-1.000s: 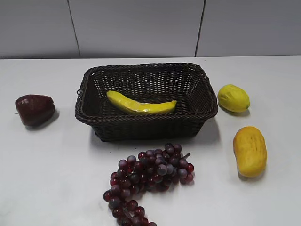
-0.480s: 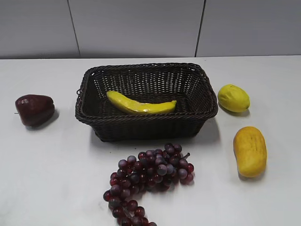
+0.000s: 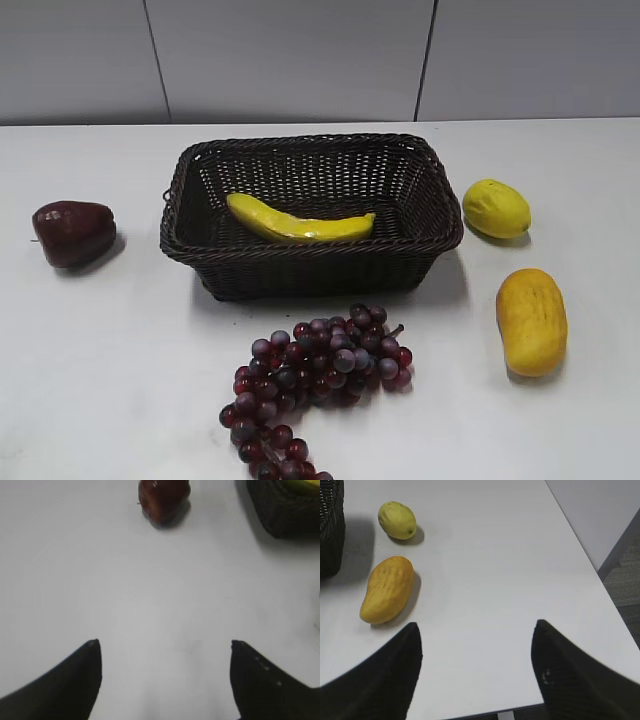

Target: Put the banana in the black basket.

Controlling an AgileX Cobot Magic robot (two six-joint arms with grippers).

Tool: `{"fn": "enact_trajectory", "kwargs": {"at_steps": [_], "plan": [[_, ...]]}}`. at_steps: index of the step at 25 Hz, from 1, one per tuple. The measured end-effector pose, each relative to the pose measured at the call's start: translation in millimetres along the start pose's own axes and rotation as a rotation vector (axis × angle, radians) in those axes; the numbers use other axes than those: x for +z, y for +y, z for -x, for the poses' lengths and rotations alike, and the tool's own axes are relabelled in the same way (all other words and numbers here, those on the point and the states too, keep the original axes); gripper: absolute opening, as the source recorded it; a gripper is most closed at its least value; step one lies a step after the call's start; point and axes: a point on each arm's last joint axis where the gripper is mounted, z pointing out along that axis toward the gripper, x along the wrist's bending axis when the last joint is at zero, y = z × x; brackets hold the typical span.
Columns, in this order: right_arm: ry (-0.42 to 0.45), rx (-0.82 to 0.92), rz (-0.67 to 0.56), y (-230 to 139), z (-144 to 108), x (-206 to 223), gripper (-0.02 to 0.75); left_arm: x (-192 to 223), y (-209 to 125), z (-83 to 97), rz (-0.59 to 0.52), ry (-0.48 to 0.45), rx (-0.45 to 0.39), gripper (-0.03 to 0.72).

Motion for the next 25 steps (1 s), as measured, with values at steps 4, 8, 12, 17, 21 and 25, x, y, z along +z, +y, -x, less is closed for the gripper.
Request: {"fn": "enact_trajectory", "kwargs": {"at_steps": [4,8,12,17,21,25], "plan": [[0.000,0.001,0.000,0.0,0.0,0.0,0.551,-16.5,-10.1,0.1,0.121,0.036,-0.021,0.585],[0.000,0.001,0.000,0.0,0.0,0.0,0.551,-27.9,-19.3,1.2,0.211,0.067,-0.037,0.562],[0.000,0.001,0.000,0.0,0.0,0.0,0.551,-34.7,-25.6,2.4,0.268,0.091,-0.047,0.542],[-0.001,0.000,0.000,0.0,0.1,0.0,0.551,-35.4,-26.1,2.6,0.273,0.100,-0.053,0.540],[0.000,0.001,0.000,0.0,0.0,0.0,0.551,-35.4,-26.1,2.6,0.273,0.100,-0.053,0.533],[0.000,0.001,0.000,0.0,0.0,0.0,0.551,-35.4,-26.1,2.8,0.272,0.130,-0.073,0.516]]}}
